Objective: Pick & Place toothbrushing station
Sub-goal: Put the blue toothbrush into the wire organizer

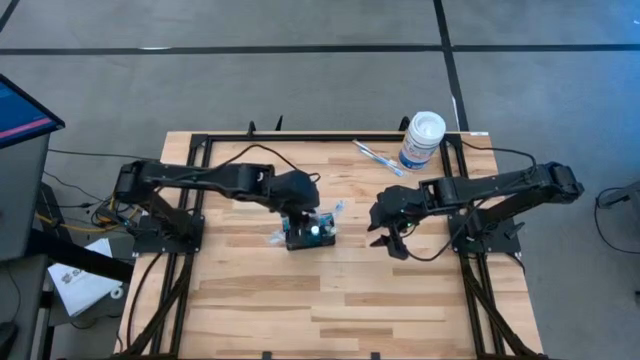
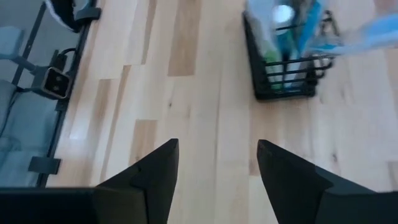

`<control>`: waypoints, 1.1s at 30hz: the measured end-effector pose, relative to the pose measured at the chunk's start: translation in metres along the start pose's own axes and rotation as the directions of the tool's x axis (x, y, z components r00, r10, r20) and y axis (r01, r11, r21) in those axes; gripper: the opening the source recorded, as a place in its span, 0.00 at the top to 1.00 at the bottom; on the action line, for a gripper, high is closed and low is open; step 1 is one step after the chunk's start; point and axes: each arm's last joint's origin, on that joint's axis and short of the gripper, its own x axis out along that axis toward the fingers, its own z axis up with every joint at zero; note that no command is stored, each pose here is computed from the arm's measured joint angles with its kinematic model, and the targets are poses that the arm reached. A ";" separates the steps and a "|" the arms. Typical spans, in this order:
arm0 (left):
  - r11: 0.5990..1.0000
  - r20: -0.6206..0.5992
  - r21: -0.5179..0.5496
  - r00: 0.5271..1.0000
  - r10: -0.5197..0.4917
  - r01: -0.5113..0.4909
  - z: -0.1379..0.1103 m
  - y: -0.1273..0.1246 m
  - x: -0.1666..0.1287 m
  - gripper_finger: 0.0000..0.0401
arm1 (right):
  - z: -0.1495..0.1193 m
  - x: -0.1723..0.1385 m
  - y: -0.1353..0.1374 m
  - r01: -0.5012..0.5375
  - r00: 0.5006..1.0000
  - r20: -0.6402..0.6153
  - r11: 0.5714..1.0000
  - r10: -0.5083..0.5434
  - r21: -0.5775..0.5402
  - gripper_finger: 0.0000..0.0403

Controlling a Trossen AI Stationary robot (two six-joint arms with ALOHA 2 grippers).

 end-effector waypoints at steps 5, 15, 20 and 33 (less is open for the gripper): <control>0.996 0.058 -0.007 0.995 0.086 -0.085 0.002 0.004 -0.016 0.72 | -0.001 -0.002 -0.012 0.036 0.999 -0.017 0.999 -0.035 0.038 0.53; 0.980 0.157 0.002 0.968 0.194 -0.197 0.003 0.008 -0.047 0.72 | -0.002 -0.009 -0.042 0.114 0.993 -0.037 0.991 -0.111 0.064 0.62; 0.976 0.186 0.009 0.959 0.212 -0.217 0.003 0.008 -0.056 0.72 | -0.003 -0.015 -0.064 0.168 0.986 -0.027 0.980 -0.166 0.107 0.66; 0.960 0.187 -0.045 0.941 0.280 -0.277 0.004 0.028 -0.060 0.72 | -0.010 -0.024 -0.146 0.337 0.941 -0.118 0.904 -0.317 0.261 0.75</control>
